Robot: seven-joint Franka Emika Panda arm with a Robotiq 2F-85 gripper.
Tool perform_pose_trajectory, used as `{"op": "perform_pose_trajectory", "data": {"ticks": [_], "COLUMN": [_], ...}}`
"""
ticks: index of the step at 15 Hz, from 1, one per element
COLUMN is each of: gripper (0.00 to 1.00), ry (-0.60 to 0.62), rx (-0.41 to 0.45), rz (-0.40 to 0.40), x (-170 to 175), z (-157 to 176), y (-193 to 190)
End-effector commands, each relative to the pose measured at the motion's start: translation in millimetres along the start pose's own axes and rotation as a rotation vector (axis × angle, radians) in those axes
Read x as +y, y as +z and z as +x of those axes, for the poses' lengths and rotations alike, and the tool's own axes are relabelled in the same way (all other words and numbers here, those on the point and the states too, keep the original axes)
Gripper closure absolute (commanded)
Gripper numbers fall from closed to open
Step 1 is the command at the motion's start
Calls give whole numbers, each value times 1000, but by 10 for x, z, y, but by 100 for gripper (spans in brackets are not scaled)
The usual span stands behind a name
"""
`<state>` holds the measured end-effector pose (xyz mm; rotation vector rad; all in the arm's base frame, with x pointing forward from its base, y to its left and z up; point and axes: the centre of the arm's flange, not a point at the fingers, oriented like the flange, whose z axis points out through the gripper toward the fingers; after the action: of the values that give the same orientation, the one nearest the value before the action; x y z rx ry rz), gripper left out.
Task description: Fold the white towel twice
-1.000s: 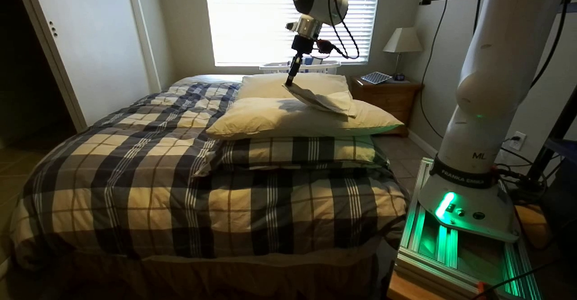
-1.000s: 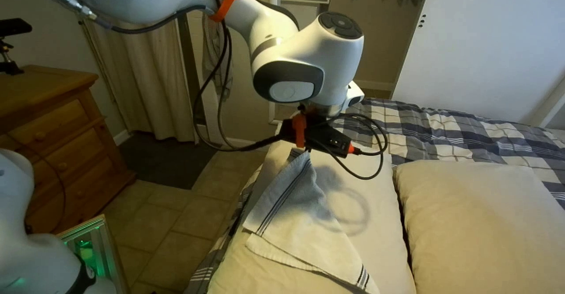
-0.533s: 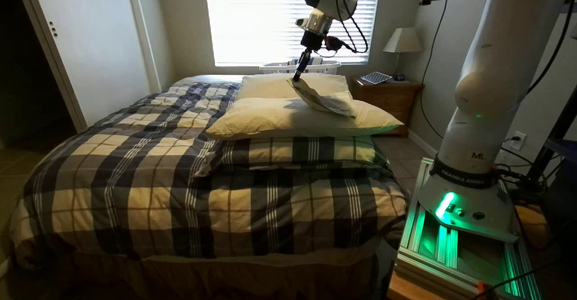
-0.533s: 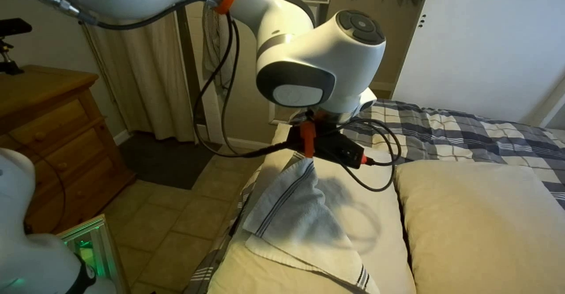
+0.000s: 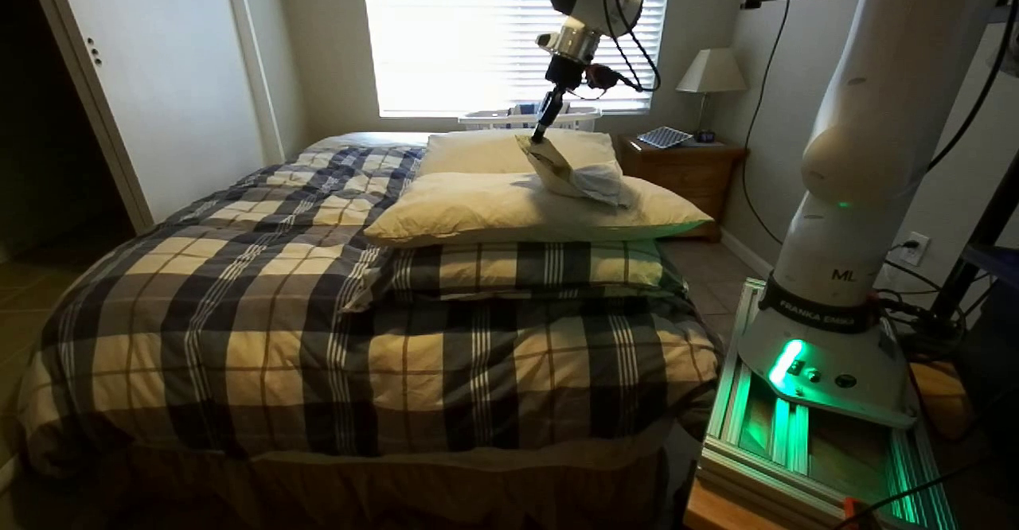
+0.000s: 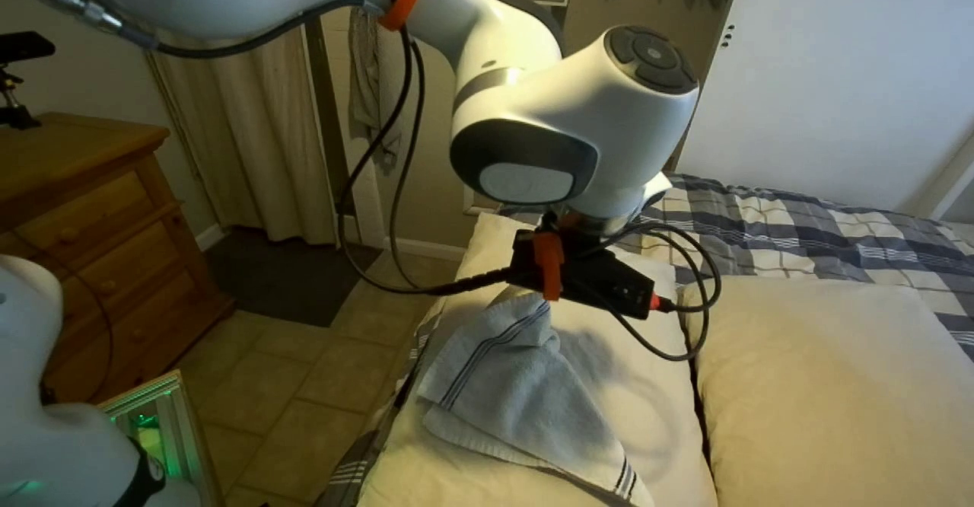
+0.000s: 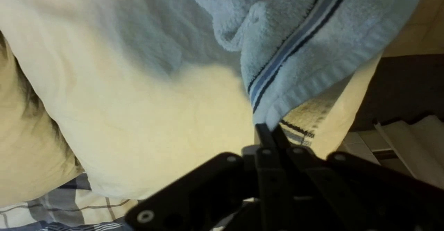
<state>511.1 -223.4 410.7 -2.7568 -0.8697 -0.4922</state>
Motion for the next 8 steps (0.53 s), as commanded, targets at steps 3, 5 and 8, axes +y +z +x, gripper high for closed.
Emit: {"op": "perform_pose_trajectory", "data": {"ticks": [3,5,8], "gripper": [99,99,99], "ry": [-21,-22,-35], "rx": [-88,-135,-205], "rz": [-31,-50,-84], "x": [266,365,513], "z": [-310,-426,-568], "y": [-24,-42,-82]}}
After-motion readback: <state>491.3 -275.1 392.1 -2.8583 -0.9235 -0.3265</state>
